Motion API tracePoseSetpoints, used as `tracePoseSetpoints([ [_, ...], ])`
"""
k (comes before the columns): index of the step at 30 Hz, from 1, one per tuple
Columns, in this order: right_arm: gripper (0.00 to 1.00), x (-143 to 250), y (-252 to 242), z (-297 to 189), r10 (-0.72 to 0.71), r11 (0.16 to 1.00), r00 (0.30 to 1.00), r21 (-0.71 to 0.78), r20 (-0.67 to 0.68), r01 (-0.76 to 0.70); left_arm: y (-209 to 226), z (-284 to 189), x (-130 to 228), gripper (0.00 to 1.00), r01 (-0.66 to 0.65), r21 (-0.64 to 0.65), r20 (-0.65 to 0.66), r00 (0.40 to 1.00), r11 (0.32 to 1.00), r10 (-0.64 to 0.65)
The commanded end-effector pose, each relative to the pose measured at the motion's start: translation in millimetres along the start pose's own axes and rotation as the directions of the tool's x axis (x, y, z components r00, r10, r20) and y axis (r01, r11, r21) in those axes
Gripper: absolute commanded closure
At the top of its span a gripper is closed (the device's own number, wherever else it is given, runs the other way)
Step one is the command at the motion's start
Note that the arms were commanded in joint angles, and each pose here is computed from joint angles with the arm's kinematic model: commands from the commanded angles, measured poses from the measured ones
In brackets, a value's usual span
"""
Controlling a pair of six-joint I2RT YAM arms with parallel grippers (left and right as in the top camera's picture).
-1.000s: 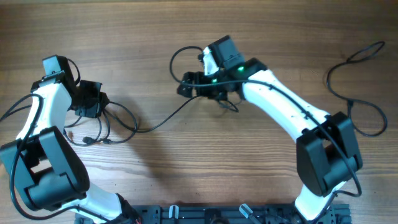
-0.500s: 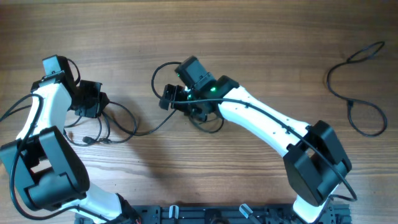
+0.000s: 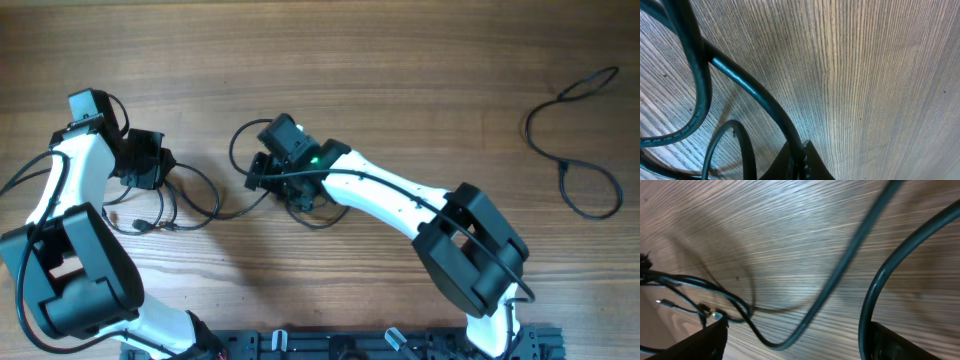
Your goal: Untangle cables
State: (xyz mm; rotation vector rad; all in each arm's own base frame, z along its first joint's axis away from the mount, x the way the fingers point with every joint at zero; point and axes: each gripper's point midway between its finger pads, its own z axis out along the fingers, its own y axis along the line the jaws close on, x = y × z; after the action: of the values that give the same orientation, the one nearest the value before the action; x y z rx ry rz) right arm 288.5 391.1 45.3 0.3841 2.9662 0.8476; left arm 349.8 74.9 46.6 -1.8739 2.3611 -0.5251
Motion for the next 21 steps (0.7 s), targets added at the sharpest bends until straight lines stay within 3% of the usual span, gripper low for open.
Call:
tracePoseSetpoints([
  [1, 0.16, -2.5, -5.4, 15.6, 0.005, 1.0, 1.0, 0.024, 0.03, -0.006, 5.1, 4.8, 0.7, 0.94, 0.01, -0.022, 0.001, 1.0, 1.0, -0.01],
  [14, 0.36, -10.9, -19.0, 27.7, 0.006, 0.997, 0.998, 0.072, 0.07, -0.011, 5.1, 4.8, 0.7, 0.94, 0.01, -0.022, 0.001, 1.0, 1.0, -0.01],
  [19, 0.52, -11.5, -19.4, 27.6, 0.004, 0.997, 0.997, 0.074, 0.073, -0.01, 5.1, 4.8, 0.7, 0.94, 0.01, -0.022, 0.001, 1.0, 1.0, -0.01],
  [21, 0.63, -12.8, -19.9, 27.4, -0.01, 0.997, 0.997, 0.078, 0.08, 0.004, 5.1, 4.8, 0.7, 0.94, 0.01, -0.022, 0.001, 1.0, 1.0, -0.01],
])
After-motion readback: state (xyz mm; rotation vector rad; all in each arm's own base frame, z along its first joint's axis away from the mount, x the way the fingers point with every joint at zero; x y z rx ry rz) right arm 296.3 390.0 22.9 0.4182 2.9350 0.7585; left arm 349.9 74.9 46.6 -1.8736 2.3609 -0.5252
